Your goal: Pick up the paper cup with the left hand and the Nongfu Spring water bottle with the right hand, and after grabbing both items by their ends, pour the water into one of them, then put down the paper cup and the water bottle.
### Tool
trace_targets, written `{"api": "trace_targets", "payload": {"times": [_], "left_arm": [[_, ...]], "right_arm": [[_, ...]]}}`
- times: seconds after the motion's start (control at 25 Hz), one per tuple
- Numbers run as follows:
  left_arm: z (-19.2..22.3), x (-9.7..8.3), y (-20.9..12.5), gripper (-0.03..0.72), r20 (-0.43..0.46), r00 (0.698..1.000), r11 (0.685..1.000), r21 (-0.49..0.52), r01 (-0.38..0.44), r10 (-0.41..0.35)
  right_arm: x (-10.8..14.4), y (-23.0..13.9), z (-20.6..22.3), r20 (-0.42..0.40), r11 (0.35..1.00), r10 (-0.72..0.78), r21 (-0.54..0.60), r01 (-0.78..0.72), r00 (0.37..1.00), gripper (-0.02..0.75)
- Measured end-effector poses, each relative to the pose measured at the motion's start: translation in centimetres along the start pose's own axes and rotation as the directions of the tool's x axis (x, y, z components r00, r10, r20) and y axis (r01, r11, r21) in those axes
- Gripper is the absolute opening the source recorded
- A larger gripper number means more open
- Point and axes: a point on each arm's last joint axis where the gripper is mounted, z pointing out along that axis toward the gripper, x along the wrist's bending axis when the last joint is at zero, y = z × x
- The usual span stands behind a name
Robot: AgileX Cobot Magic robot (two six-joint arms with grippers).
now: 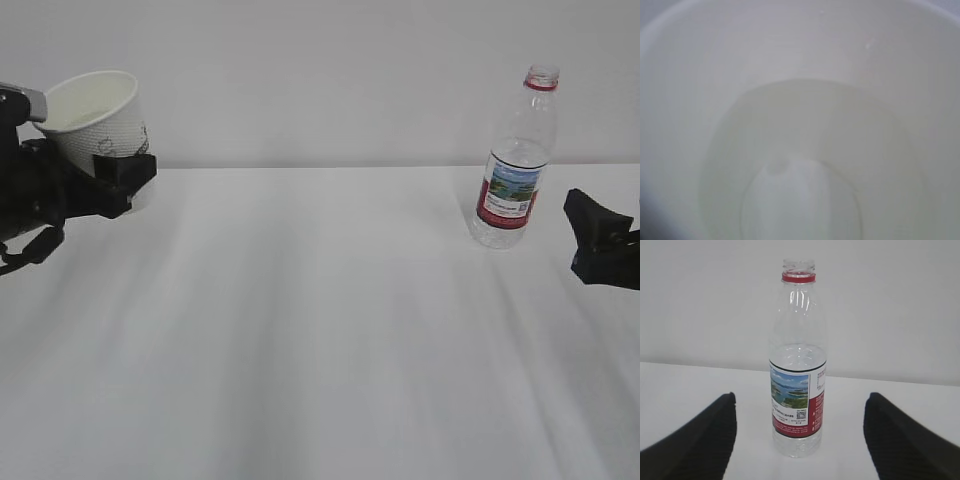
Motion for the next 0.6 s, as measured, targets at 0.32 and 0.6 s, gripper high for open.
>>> {"api": "trace_targets", "payload": {"times": [0.32,0.6], "left_arm": [[-0.6,2.5,0.1,0.51,-0.093,0.995,0.999,-0.012,0.038,-0.039],[-0.6,3.8,-0.8,0.51,-0.139,0.988,0.998,0.001,0.066,-0.065]], "right_arm": [[0.0,0.0,0.0,0.0,1.0,0.0,0.0,0.0,1.0,0.594],[0.1,0.0,0.0,-0.011,1.0,-0.005,-0.001,0.005,1.0,0.594]]}}
